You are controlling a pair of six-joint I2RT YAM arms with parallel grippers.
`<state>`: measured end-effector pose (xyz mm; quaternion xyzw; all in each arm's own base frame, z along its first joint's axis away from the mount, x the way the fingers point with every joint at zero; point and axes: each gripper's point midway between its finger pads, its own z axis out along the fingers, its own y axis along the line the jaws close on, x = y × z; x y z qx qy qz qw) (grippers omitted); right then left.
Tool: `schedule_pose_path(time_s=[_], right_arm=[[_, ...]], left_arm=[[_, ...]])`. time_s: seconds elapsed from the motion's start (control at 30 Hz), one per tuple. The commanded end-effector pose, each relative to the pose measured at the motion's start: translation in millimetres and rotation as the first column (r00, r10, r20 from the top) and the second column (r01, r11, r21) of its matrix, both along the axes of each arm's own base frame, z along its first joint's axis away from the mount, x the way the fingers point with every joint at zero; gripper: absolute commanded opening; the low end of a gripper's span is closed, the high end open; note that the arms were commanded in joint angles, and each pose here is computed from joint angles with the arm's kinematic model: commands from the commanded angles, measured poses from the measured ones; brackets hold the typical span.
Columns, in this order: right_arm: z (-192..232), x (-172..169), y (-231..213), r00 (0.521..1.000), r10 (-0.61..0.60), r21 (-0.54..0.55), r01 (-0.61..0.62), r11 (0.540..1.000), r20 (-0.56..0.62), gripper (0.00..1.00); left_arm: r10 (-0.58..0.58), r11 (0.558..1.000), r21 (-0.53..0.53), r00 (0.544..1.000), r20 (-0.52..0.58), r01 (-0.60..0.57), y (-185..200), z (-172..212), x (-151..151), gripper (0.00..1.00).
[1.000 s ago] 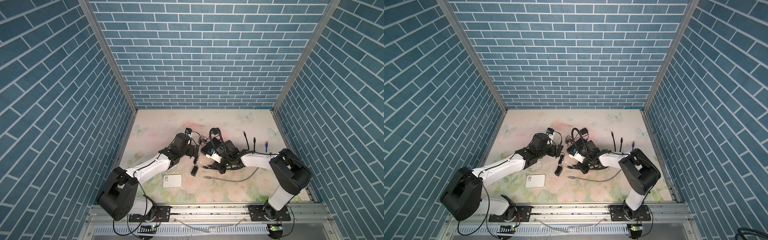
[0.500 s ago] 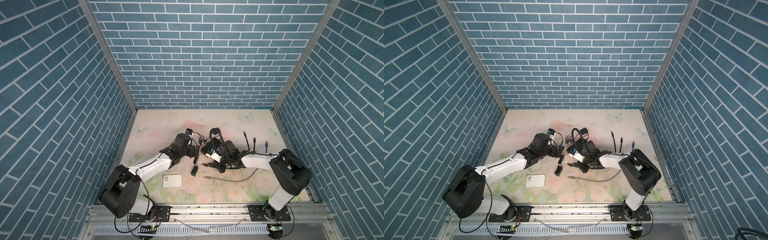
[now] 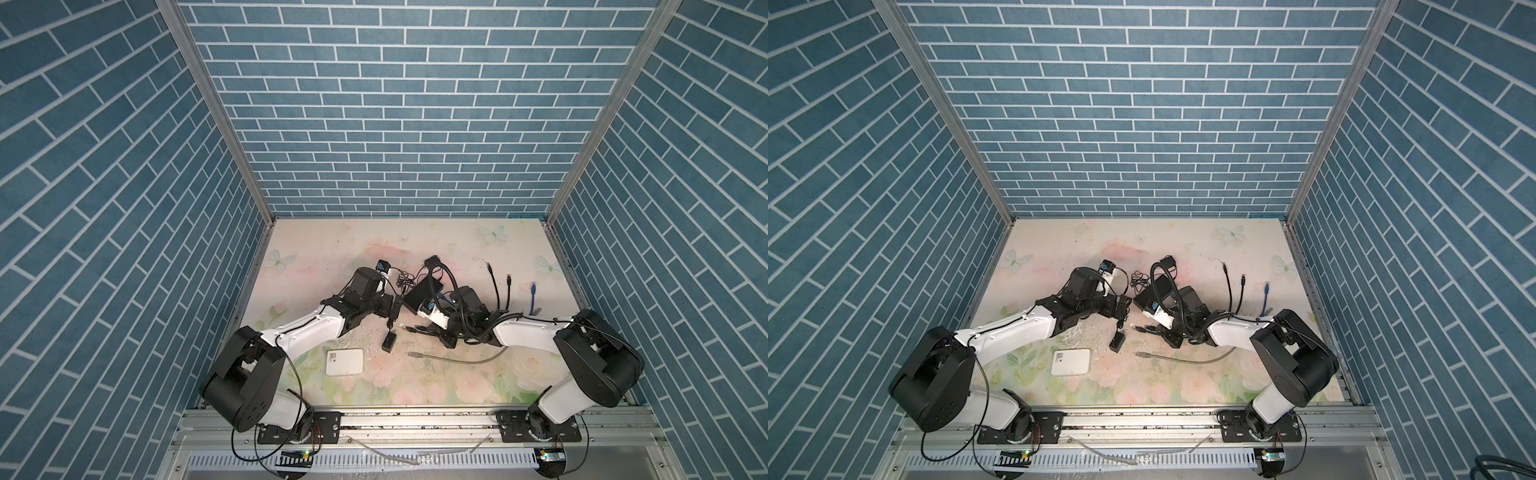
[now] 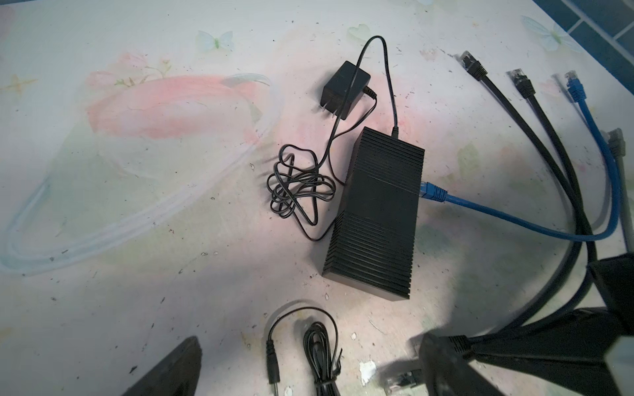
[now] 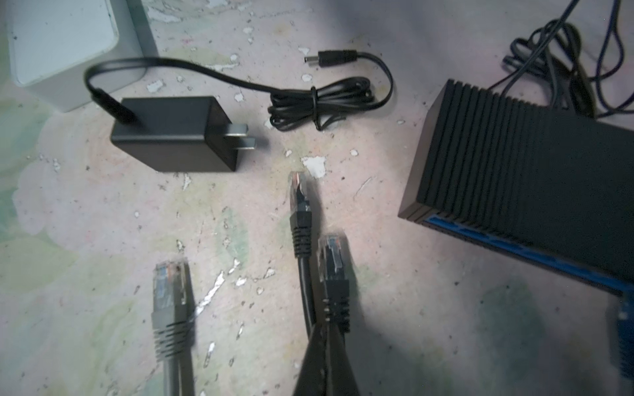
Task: Insert the plug into the switch port
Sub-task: 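Lower the right gripper and grasp a black ethernet cable behind its plug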
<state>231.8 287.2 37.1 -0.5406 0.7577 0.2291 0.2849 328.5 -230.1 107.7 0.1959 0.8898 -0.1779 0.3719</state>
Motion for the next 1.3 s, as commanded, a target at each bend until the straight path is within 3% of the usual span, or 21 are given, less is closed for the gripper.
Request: schedule_pose_path(time_s=[0.0, 0.7, 0.87, 1.03, 1.27], right_arm=[[-3, 3, -1, 1.000, 0.008, -0.059, -0.009, 0.998, -0.016, 0.07], [-19, -3, -3, 0.997, 0.012, -0.091, -0.018, 0.996, -0.071, 0.17], [-22, -1, -5, 0.998, 0.012, -0.109, -0.018, 0.994, -0.062, 0.01], [-14, 2, -4, 0.999, 0.037, -0.068, -0.036, 0.997, 0.024, 0.00], [20, 11, -3, 0.967, 0.075, -0.004, -0.076, 0.997, 0.242, 0.00]], left_arm=[[-0.024, 1.000, -0.009, 1.000, 0.011, 0.024, -4, 2, 3, 0.99], [-0.046, 0.999, -0.015, 0.999, -0.008, 0.046, -11, -3, 5, 1.00], [-0.051, 0.999, -0.016, 0.999, -0.011, 0.051, -11, -5, 4, 1.00], [-0.098, 0.995, -0.008, 0.995, -0.006, 0.098, -15, -6, 0, 1.00], [-0.262, 0.965, 0.024, 0.965, 0.028, 0.261, -27, 6, -10, 1.00]])
